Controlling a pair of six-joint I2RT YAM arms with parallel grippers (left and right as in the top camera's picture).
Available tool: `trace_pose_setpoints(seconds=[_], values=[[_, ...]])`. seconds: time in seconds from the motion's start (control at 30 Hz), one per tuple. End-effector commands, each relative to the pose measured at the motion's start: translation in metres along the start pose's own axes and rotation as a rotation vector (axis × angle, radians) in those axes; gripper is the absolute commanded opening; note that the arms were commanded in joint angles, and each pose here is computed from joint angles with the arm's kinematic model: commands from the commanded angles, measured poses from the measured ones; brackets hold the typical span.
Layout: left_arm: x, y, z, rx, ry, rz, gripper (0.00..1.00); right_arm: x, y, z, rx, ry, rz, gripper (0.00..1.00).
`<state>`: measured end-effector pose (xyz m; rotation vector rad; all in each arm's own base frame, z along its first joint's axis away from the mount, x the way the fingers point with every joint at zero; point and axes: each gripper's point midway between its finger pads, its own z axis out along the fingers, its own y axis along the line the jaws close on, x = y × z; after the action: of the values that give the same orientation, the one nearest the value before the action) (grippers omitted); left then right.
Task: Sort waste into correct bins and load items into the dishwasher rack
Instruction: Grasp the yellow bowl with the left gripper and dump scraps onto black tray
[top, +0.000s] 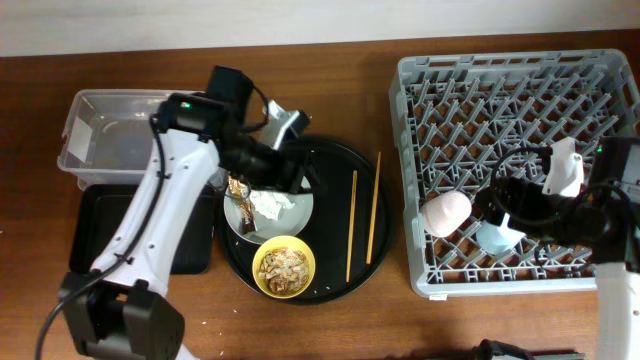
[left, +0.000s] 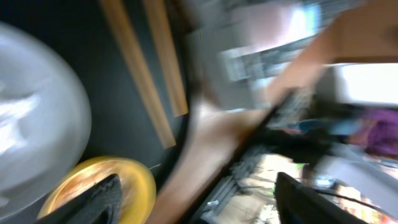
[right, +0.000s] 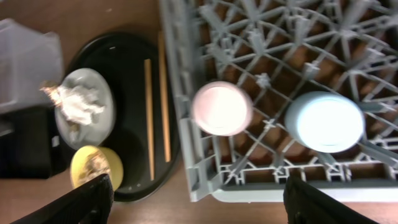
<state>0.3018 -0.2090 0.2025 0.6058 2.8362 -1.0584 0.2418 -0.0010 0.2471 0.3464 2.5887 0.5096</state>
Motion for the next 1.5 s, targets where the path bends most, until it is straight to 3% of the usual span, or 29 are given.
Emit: trace_pose_setpoints(seconds=[0.0,0.13,0.23,0.47,0.57,0.67,0.8,0.97,1.1,1.2,1.37,1.47], values=[[0.031,0.052,0.023,-0.437,0.099,-0.141,0.7,0.001,0.014,-0.009,-0.065,-0.02,-0.045,0.88],[0.087,0.058,0.103,-0.507,0.194,-0.268,0.53,0.004,0.014,-0.009,-0.065,-0.006,-0.039,0.89],[0.106,0.063,0.128,-0.547,0.197,-0.262,0.43,0.004,0.014,-0.009,-0.065,-0.006,-0.038,0.89],[0.11,0.08,0.152,-0.635,0.163,-0.212,0.21,0.004,0.014,-0.009,-0.065,-0.005,-0.037,0.89],[0.114,0.088,0.156,-0.664,0.184,-0.217,0.0,0.004,0.014,-0.009,-0.065,-0.004,-0.037,0.88],[0.11,0.08,0.146,-0.673,0.201,-0.205,0.0,0.004,0.014,-0.009,-0.065,-0.004,-0.037,0.88],[0.084,0.042,0.086,-0.682,0.161,-0.206,0.0,0.005,0.014,-0.009,-0.065,-0.004,-0.037,0.89],[0.053,0.032,-0.006,-0.339,-0.039,-0.275,0.0,0.006,0.014,-0.009,-0.064,0.002,-0.034,0.89],[0.056,0.091,-0.072,-0.106,-0.193,-0.351,0.0,0.008,0.014,-0.009,-0.064,0.009,-0.03,0.89],[0.07,0.143,-0.097,0.032,-0.351,-0.387,0.0,0.008,0.014,-0.009,-0.064,0.01,-0.026,0.89],[0.068,0.175,-0.136,0.411,-0.708,-0.385,0.0,0.009,0.014,-0.009,-0.064,0.015,-0.024,0.89],[0.071,0.187,-0.147,0.451,-0.787,-0.392,0.0,0.009,0.014,-0.009,-0.064,0.015,-0.024,0.89]])
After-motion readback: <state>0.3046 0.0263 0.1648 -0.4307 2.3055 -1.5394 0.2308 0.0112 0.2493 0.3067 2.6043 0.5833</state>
